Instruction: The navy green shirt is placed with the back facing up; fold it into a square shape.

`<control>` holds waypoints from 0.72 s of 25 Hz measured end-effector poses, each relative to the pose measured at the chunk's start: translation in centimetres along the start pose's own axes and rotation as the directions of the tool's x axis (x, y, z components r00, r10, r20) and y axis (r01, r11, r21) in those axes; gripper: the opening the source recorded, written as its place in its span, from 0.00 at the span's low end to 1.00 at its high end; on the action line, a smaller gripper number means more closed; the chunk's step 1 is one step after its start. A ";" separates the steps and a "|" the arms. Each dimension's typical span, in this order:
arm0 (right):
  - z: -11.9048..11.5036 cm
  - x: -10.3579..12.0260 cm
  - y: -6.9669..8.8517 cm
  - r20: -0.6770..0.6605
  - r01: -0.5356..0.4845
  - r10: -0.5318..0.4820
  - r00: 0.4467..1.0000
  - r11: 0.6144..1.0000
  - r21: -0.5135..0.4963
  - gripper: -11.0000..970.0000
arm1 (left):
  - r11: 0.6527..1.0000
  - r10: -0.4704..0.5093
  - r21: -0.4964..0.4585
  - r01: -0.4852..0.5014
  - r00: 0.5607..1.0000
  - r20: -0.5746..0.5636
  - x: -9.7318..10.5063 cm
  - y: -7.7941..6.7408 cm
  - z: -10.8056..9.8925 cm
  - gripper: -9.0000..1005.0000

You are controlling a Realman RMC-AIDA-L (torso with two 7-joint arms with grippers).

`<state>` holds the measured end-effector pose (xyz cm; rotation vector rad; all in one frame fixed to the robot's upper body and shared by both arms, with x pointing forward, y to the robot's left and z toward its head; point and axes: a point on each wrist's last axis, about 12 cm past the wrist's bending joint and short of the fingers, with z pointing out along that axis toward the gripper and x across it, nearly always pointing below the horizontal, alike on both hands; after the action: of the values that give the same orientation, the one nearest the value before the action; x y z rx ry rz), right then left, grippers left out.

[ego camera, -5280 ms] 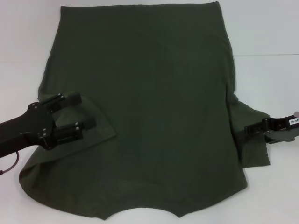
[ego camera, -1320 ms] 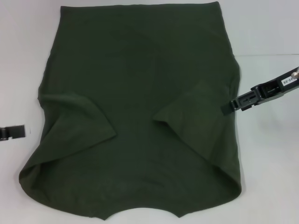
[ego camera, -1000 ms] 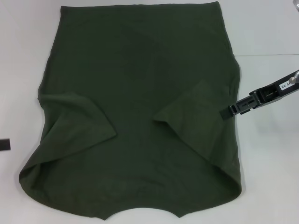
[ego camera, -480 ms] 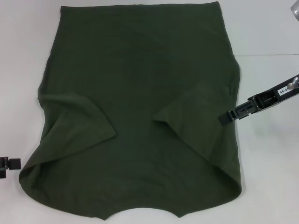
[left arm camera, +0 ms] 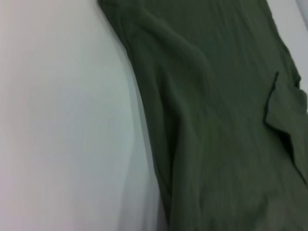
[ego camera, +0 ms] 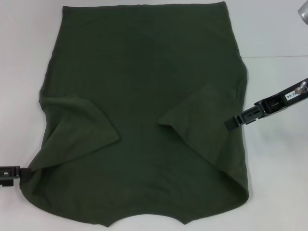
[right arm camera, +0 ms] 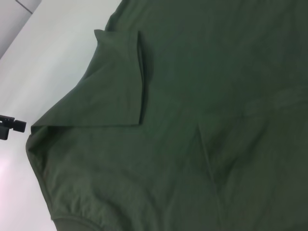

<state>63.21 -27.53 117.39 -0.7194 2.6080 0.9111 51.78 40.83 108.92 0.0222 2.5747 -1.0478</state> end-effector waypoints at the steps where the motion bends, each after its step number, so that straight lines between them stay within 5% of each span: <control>1: 0.0 0.0 0.0 0.000 0.000 0.000 1.000 1.000 0.002 0.98 | 1.000 0.003 -0.003 -0.003 1.000 -0.002 0.0 0.0 0.1 0.89; 18: 0.0 -0.8 0.2 0.013 0.017 -0.017 1.000 1.000 0.016 0.98 | 0.999 0.009 -0.049 -0.009 1.000 0.003 -0.9 0.0 1.9 0.90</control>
<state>63.79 -27.11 117.82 -0.7278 2.5908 0.8863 53.23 39.65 108.03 0.0194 2.5937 -0.9801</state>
